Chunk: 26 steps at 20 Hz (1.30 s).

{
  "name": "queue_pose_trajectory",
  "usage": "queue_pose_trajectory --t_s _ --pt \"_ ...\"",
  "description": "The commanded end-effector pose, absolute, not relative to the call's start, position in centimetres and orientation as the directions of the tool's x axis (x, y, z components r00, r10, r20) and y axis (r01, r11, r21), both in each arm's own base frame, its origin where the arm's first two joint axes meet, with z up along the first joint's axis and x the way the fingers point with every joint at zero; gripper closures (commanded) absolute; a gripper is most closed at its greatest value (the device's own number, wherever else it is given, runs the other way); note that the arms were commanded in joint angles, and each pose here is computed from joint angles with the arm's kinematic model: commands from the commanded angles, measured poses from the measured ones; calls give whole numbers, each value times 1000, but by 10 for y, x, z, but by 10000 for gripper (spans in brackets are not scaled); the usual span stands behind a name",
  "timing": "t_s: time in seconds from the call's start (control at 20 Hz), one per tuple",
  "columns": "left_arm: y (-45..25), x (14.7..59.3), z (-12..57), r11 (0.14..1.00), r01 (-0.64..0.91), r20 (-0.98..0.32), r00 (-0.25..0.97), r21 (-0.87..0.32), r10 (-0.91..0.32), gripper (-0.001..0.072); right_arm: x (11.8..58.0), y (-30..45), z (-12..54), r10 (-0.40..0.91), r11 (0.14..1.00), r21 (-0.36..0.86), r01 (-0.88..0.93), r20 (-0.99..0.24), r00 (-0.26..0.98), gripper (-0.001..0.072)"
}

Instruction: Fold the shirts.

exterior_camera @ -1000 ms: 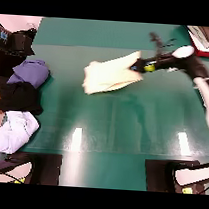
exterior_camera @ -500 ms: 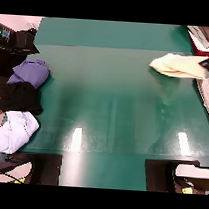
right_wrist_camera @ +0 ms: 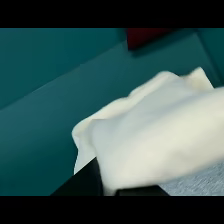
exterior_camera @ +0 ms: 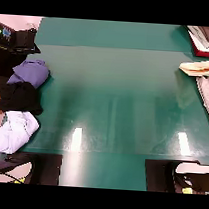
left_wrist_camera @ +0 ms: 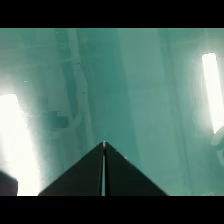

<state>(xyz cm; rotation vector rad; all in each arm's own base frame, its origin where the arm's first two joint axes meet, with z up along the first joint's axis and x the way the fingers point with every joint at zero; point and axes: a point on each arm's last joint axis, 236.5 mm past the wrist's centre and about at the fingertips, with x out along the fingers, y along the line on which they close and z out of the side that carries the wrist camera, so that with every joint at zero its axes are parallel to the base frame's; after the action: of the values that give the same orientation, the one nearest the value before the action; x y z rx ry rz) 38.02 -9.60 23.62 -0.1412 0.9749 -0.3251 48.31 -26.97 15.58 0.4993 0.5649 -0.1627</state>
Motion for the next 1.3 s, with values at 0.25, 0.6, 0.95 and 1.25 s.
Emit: queue_pose_trajectory --t_s 0.25,0.6,0.95,1.25 --pt "-96 380 236 943 198 -790 515 -269 -333 680 472 -273 197 -27 916 315 249 -570 821 702" --pt "-96 377 234 943 205 -797 505 -264 -333 680 396 -317 153 -270 845 87 527 -782 562 700" --pt "-96 377 234 942 220 -798 503 -254 -333 680 310 -330 96 -262 732 14 681 -917 300 697" --pt "-96 377 234 942 220 -797 504 -254 -333 680 234 -332 60 -127 595 42 803 -981 146 143"
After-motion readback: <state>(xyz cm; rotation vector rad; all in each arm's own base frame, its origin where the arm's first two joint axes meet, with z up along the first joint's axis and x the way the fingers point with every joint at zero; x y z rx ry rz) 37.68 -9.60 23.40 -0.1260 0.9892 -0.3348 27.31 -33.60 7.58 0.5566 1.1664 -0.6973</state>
